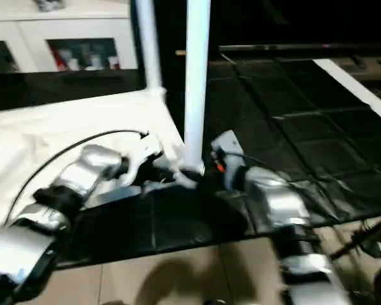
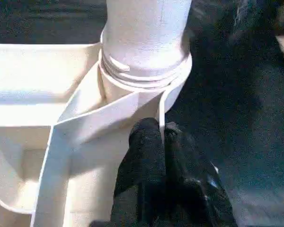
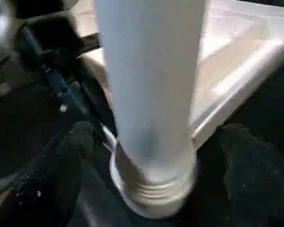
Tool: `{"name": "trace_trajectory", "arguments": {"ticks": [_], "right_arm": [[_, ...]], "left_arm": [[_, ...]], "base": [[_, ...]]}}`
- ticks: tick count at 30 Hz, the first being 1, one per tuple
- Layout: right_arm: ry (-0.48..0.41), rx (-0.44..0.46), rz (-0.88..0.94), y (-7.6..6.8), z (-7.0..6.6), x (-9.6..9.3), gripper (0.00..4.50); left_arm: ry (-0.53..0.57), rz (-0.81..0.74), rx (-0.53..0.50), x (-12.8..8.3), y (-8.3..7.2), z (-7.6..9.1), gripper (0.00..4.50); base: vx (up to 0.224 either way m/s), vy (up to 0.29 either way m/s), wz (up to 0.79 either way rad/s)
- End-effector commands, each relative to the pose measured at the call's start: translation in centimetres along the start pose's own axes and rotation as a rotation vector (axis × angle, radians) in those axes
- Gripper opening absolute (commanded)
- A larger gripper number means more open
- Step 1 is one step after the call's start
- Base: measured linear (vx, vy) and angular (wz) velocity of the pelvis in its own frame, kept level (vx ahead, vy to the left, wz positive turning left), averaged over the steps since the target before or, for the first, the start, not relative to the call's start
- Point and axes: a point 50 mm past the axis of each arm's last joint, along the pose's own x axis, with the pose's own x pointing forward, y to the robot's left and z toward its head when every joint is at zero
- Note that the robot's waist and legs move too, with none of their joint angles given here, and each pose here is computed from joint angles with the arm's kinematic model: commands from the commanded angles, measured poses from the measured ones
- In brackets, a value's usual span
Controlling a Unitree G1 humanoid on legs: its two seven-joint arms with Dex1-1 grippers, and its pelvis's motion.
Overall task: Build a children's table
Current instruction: Rotate leg to tighten
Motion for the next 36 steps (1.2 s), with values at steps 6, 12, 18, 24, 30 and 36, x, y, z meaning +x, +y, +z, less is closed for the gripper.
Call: {"name": "trace_trajectory", "arguments": {"ticks": [6,12,18,24,30,36], "right_arm": [[0.046,-0.016,0.251,0.8,0.8,-0.7,4.47],[0.067,-0.025,0.329,1.0,0.8,-0.2,3.78],[0.062,-0.029,0.375,1.2,1.0,0.4,3.27],[0.065,-0.013,0.424,1.5,1.0,0.5,2.69],[0.063,-0.008,0.438,1.6,0.9,0.5,2.17],[0.051,0.010,0.458,2.0,0.8,0.5,2.03]], "left_arm": [[0.045,-0.210,0.145,0.3,-1.4,0.7,0.00],[0.065,-0.292,0.182,0.2,-2.3,0.3,0.00],[0.074,-0.336,0.207,0.2,-2.9,0.2,0.00],[0.079,-0.335,0.215,0.2,-3.0,0.1,0.00],[0.084,-0.332,0.217,0.2,-3.0,0.1,0.00],[0.075,-0.310,0.202,0.3,-2.9,0.1,0.00]], "base": [[0.000,0.000,0.00],[0.000,0.000,0.00],[0.000,0.000,0.00],[0.000,0.000,0.00],[0.000,0.000,0.00],[0.000,0.000,0.00]]}}
